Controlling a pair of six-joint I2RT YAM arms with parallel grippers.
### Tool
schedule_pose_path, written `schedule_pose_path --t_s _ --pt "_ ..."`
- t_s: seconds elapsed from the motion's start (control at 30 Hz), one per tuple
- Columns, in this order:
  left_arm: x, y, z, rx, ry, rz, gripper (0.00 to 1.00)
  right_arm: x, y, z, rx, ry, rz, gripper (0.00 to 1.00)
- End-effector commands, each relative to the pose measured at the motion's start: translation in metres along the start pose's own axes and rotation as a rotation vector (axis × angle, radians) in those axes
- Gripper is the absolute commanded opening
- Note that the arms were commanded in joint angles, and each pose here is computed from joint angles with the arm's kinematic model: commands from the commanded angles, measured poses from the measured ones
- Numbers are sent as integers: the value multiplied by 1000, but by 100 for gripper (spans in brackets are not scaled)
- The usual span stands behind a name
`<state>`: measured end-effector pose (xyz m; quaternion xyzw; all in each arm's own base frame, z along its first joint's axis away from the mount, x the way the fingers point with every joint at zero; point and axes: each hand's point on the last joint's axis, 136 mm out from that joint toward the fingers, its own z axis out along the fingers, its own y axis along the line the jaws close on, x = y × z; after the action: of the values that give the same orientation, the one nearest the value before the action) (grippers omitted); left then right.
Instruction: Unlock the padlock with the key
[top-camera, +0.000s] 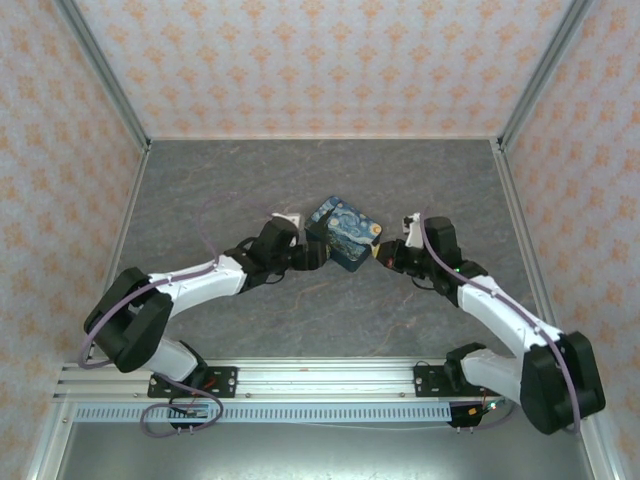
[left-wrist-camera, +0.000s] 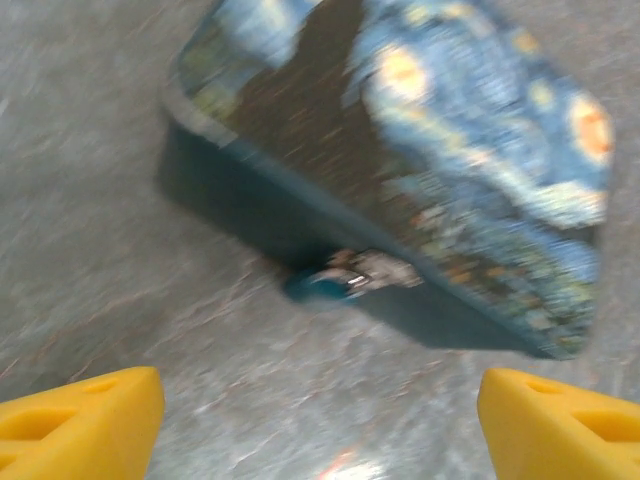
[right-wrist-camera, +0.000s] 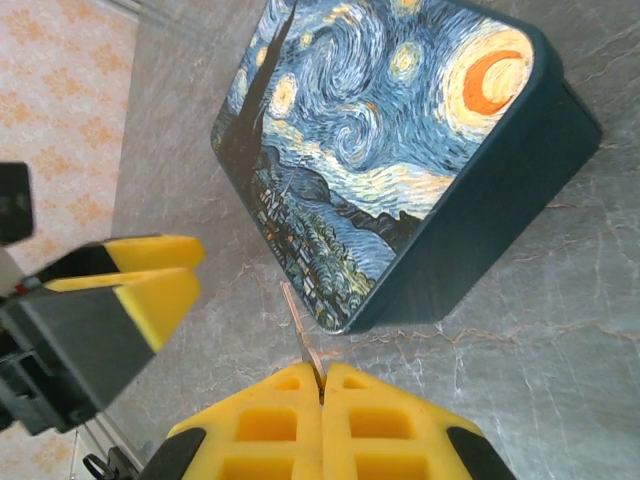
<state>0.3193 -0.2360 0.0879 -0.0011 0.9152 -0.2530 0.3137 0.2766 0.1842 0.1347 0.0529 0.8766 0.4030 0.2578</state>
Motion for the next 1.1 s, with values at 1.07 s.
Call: schedule_pose_path --t_s 1.07 --pt "-12 -15 56 269 -55 177 64 -15 -19 72 79 113 -12 0"
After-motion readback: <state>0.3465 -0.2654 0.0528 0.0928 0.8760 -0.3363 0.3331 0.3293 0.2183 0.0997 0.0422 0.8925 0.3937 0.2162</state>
